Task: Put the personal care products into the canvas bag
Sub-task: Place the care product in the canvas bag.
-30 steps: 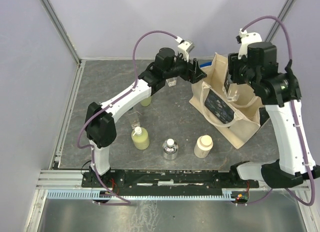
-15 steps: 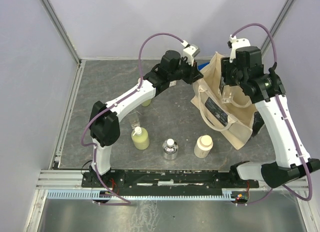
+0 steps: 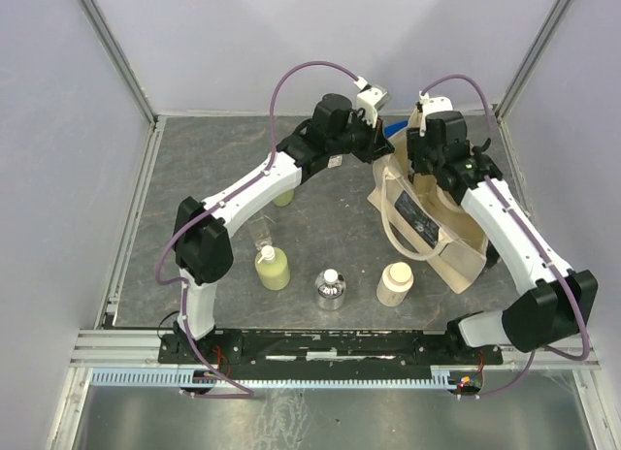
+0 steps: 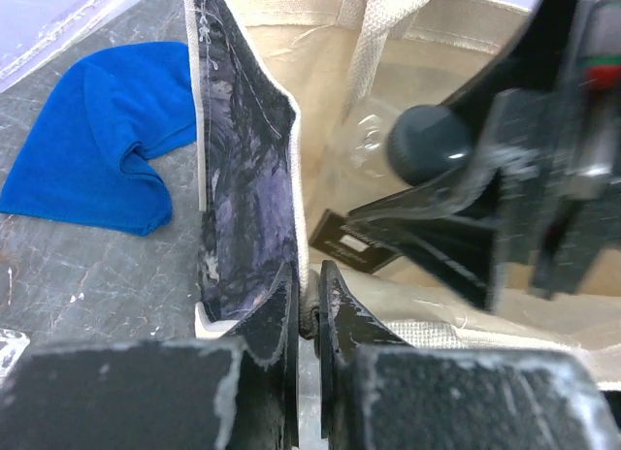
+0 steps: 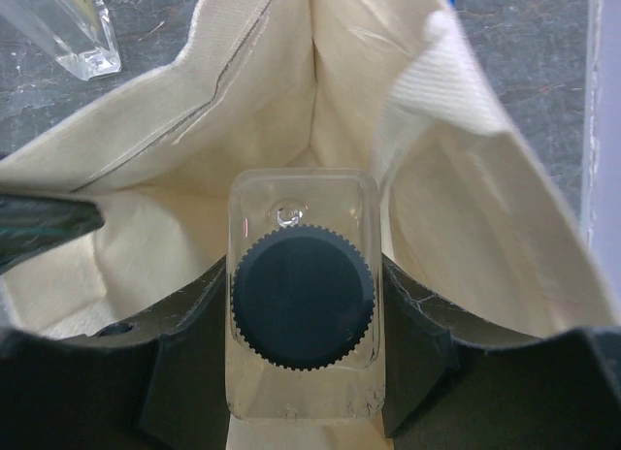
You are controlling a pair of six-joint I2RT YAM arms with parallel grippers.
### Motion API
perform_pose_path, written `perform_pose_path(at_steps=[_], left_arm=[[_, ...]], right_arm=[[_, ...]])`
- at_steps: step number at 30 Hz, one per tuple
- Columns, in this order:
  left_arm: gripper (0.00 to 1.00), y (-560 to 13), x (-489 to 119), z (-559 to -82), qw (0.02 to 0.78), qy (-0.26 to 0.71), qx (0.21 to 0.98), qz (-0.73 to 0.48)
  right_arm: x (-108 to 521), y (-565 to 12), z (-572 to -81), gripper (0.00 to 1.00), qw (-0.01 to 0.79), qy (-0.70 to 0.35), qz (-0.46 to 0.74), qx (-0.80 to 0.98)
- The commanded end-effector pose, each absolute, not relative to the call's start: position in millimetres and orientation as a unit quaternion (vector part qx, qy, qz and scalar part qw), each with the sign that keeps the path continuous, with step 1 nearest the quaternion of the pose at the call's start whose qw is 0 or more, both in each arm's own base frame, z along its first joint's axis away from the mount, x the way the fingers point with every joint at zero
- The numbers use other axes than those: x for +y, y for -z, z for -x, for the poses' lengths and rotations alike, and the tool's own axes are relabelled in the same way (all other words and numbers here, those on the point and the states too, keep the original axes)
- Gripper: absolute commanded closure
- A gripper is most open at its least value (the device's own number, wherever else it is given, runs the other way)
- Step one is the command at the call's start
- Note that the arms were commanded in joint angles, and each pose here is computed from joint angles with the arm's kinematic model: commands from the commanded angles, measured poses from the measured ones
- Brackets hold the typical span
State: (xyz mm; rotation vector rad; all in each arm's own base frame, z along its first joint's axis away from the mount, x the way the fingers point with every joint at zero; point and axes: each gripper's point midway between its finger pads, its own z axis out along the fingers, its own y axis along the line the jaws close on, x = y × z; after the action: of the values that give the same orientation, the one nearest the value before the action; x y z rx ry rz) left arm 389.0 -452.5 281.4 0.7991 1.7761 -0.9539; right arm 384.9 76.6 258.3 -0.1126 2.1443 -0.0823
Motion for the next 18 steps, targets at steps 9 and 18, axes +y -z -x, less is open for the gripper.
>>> perform_pose_path(at_steps=[9,18], left_arm=[[0.97,-335.4,-451.3,-367.0,0.467,0.423,0.703,-0.330],[0.97,-323.0,-448.3,-371.5,0.463,0.410,0.716,-0.325]], right_arm=[[92.6,-285.8,-441.9,1.00,0.616,0.005,-0.001,0.788],[92.9,-242.3,-448.7,1.00,0.617,0.006,-0.022,0.787]])
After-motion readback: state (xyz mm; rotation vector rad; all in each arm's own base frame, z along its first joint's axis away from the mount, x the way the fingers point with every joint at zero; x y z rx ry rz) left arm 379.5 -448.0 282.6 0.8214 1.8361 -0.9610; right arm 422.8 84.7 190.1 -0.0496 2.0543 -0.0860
